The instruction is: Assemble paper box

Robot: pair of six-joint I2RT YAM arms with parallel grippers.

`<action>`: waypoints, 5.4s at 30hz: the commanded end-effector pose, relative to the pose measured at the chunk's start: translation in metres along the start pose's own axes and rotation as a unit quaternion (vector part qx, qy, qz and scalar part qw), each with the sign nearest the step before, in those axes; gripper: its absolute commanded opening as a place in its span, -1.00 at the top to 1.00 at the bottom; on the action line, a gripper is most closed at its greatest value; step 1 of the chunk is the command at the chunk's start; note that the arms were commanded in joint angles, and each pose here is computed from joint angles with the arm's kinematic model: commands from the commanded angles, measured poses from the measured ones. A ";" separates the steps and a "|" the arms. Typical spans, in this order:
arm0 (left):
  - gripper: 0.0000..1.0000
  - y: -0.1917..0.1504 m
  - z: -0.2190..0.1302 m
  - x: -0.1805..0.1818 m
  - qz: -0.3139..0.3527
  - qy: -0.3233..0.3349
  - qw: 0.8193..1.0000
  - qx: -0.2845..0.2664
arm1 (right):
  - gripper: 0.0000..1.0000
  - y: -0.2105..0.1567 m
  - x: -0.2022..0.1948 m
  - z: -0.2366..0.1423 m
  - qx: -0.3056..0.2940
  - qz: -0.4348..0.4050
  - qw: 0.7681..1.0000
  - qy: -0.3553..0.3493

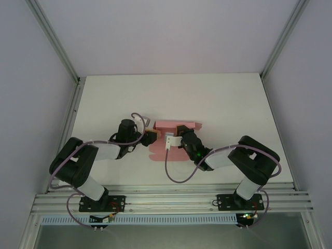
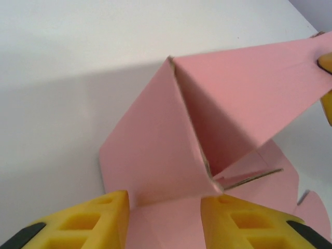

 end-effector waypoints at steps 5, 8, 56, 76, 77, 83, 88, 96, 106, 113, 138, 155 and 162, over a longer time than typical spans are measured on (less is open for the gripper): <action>0.32 0.021 0.011 -0.021 0.064 -0.057 0.995 -0.056 | 1.00 -0.017 0.054 -0.004 0.035 -0.035 0.993 0.108; 0.37 0.019 0.015 -0.023 0.086 0.000 0.994 -0.071 | 1.00 -0.018 0.056 -0.006 0.038 -0.031 0.991 0.124; 1.00 0.018 0.035 -0.033 0.060 0.536 0.830 -0.144 | 1.00 -0.026 0.046 -0.024 0.079 0.092 0.952 0.282; 0.46 -0.001 0.044 -0.057 0.094 0.295 0.939 -0.151 | 1.00 -0.025 0.029 -0.018 0.080 0.146 0.945 0.283; 0.43 0.000 0.041 -0.057 0.093 0.294 0.939 -0.152 | 1.00 -0.025 0.029 -0.018 0.080 0.147 0.944 0.283; 0.11 -0.002 0.023 -0.043 0.083 0.306 0.940 -0.129 | 1.00 -0.028 0.028 -0.018 0.085 0.154 0.941 0.288; 0.04 -0.006 0.019 -0.032 0.073 0.286 0.951 -0.095 | 1.00 -0.027 0.028 -0.017 0.084 0.156 0.940 0.290; 0.00 -0.004 0.036 -0.011 0.033 0.232 0.967 -0.099 | 1.00 -0.027 0.030 -0.018 0.079 0.155 0.938 0.301; 0.01 0.017 0.061 -0.018 0.079 0.180 0.972 -0.128 | 1.00 -0.027 0.034 -0.017 0.078 0.158 0.932 0.317; 0.46 0.025 0.069 -0.013 0.074 0.207 0.968 -0.123 | 1.00 -0.029 0.032 -0.015 0.082 0.163 0.930 0.319; 1.00 0.023 0.036 0.004 -0.023 0.531 0.839 -0.118 | 1.00 -0.032 0.022 -0.013 0.107 0.210 0.921 0.310; 1.00 0.077 0.000 -0.030 -0.092 0.248 0.946 -0.188 | -0.72 -0.069 -0.139 -0.079 0.017 0.550 0.834 0.041; 1.00 0.091 -0.024 -0.022 -0.216 -0.049 0.948 -0.230 | -1.00 -0.114 -0.182 -0.136 0.038 0.703 0.709 -0.049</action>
Point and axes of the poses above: each hand's point on the last joint's axis, 136 mm out from that joint toward the fingers, its own z axis out along the fingers, its own x axis along the line the jaws close on, y = z × x, the point moved 7 cm from there along -z, back along the fingers, and after that the axes turned 1 degree about z, right-handed, at the moved point
